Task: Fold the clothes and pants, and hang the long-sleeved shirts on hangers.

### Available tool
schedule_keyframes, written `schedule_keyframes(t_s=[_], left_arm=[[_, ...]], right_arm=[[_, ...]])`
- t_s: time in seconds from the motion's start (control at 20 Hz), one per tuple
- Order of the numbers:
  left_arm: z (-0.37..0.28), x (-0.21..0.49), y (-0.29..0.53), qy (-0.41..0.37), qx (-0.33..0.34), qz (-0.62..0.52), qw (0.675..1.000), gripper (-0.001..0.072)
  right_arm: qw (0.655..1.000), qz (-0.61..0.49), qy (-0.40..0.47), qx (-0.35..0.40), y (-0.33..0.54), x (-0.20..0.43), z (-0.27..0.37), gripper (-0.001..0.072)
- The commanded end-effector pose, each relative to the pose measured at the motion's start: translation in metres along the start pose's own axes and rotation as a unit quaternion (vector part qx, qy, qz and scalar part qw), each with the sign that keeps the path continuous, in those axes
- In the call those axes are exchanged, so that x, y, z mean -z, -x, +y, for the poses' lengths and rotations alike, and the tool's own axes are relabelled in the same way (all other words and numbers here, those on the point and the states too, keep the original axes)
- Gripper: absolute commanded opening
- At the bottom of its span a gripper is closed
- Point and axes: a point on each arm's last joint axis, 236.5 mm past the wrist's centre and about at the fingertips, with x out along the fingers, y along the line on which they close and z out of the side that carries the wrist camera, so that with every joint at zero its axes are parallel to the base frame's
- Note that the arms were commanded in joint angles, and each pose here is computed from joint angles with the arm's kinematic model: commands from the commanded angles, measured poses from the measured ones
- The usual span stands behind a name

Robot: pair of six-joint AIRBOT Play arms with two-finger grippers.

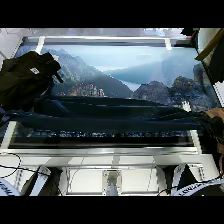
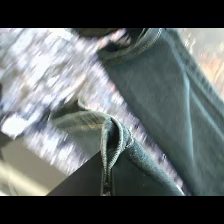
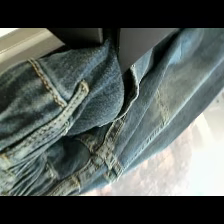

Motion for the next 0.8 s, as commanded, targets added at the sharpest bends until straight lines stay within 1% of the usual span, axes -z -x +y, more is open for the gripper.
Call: schedule_keyframes(t_s=[0.0, 0.15, 0.25, 0.35, 0.45, 0.55, 0.75], left_arm=[[-0.013, -0.042, -0.045, -0.046, -0.045, -0.031, 0.997, 0.0015], [-0.039, -0.05, -0.101, -0.092, -0.075, 0.023, 0.993, 0.0016], [-0.047, -0.056, -0.126, -0.102, -0.106, 0.034, 0.989, 0.0016], [-0.055, -0.069, -0.14, -0.128, -0.127, 0.03, 0.983, 0.0016], [-0.06, -0.078, -0.15, -0.135, -0.13, 0.026, 0.982, 0.0016], [-0.059, -0.08, -0.16, -0.124, -0.131, 0.028, 0.983, 0.0016], [-0.054, -0.069, -0.18, -0.124, -0.134, 0.049, 0.982, 0.0017]], right_arm=[[0.999, -0.027, -0.018, 0.029, -0.017, -0.029, -0.02, 0.005], [0.999, 0.024, -0.017, 0.014, -0.062, -0.024, -0.018, 0.005], [0.999, 0.039, -0.02, 0.014, -0.093, -0.025, -0.013, 0.005], [0.999, 0.038, -0.014, 0.016, -0.119, -0.037, -0.003, 0.005], [0.999, 0.041, -0.004, 0.012, -0.142, -0.052, 0.01, 0.005], [0.998, 0.059, -0.007, 0.011, -0.166, -0.059, 0.018, 0.005], [0.993, 0.104, -0.04, 0.022, -0.208, -0.052, 0.012, 0.0051]])
